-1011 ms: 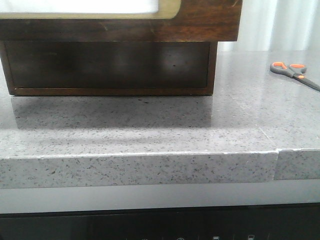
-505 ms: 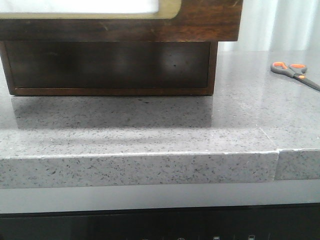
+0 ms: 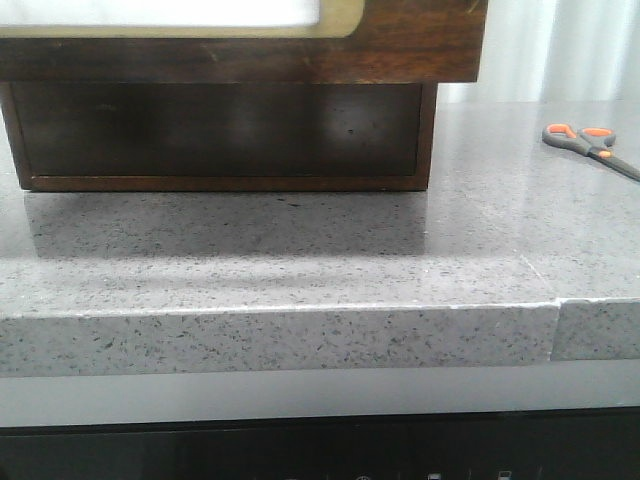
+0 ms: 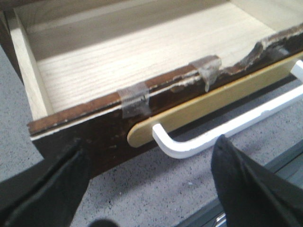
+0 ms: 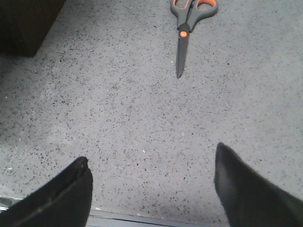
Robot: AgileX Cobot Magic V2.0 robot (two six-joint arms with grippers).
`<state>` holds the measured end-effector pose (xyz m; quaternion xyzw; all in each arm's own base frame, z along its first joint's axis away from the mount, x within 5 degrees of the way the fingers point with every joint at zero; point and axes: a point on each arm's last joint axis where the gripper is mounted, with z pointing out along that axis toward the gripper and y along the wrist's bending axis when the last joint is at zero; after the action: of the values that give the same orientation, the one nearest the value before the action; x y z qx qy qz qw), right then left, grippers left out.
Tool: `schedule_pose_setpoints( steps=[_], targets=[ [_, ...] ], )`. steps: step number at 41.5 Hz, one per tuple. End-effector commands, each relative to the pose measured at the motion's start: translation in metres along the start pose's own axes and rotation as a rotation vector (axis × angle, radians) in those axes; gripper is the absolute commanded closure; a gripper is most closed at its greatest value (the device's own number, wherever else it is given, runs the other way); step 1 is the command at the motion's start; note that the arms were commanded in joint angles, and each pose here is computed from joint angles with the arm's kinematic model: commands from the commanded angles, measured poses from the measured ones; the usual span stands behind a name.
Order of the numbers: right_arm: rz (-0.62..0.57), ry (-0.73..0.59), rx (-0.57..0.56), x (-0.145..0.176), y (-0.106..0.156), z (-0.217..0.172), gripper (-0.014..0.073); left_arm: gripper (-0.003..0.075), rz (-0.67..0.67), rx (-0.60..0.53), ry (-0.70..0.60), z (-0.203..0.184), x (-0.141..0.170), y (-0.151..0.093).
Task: Put scissors in drawer with both arms
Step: 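Lower the right gripper onto the grey-and-orange scissors and grasp them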
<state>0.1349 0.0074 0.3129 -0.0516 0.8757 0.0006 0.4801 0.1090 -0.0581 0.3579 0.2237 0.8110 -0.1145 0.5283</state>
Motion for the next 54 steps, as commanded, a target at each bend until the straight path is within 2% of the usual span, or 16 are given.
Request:
schedule_pose_setpoints(
  steps=[1,6,12,22,37,54],
  targets=[
    [-0.008,-0.112,0.020,-0.017,-0.003,-0.006,0.0036,0.0195,-0.013,0.008,-0.133,-0.007,-0.019,-0.001],
    [0.000,-0.100,0.020,-0.021,-0.003,-0.003,0.0036,0.0195,-0.013,0.008,-0.133,-0.007,-0.019,-0.001],
    [0.042,-0.027,0.043,-0.035,-0.010,0.006,0.0036,0.0195,-0.013,0.008,-0.133,-0.007,-0.019,-0.001],
    [0.140,0.179,0.132,-0.062,-0.042,0.042,0.0036,0.0195,-0.013,0.008,-0.133,-0.007,-0.019,-0.001],
    [0.141,0.348,-0.017,-0.105,-0.053,0.120,0.0036,0.0195,-0.013,0.008,-0.133,-0.007,-0.019,-0.001],
    [0.110,0.421,-0.063,-0.133,-0.060,0.205,0.0036,0.0195,-0.013,0.008,-0.133,-0.007,-0.019,-0.001]
  ],
)
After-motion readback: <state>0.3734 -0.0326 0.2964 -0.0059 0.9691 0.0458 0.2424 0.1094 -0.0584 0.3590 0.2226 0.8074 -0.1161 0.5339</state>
